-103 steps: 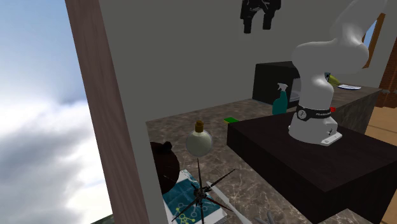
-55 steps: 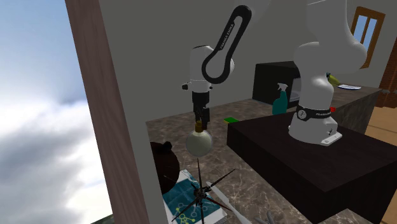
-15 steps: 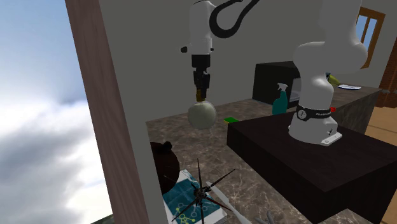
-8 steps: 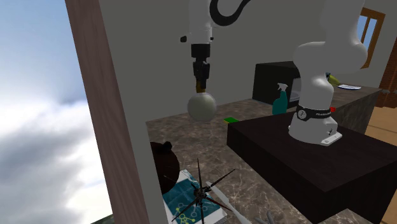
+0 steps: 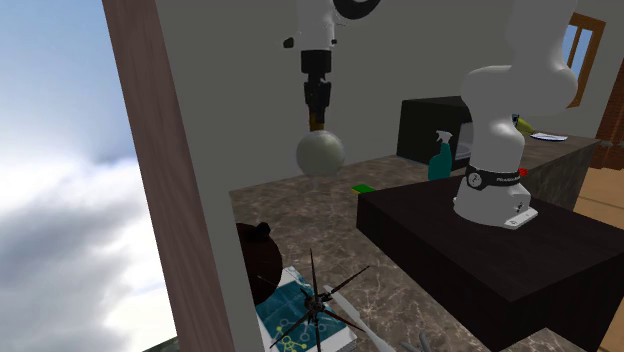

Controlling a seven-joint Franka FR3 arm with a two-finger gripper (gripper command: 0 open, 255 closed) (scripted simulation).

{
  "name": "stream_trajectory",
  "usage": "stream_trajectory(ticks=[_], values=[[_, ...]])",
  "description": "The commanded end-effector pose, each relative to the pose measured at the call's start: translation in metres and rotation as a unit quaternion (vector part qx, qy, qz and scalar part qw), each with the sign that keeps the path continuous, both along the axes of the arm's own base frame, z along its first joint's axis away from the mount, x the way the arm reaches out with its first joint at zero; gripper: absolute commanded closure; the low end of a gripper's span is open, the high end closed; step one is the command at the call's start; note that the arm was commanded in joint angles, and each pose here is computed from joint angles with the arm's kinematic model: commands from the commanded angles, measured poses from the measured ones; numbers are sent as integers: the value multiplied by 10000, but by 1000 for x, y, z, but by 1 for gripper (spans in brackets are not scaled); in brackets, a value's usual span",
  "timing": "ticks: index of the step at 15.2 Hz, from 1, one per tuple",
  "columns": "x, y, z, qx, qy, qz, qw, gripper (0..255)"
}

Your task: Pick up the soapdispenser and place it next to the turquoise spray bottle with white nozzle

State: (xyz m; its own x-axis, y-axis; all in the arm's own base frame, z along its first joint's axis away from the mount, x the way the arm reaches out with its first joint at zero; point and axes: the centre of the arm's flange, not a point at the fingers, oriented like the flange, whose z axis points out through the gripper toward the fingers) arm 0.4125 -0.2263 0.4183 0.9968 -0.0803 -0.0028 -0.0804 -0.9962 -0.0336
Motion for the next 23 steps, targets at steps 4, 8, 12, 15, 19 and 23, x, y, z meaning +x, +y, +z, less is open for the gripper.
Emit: stream_trajectory(ticks=[4, 8, 12, 15, 19, 23], values=[[1, 0, 27, 0, 0, -1, 10000, 255], [1, 0, 48, 0, 0, -1, 10000, 255], [1, 0, 69, 0, 0, -1, 10000, 255], [1, 0, 84, 0, 0, -1, 10000, 255], [-45, -27, 84, 0, 0, -1, 10000, 255], [-90, -55, 84, 0, 0, -1, 10000, 255]])
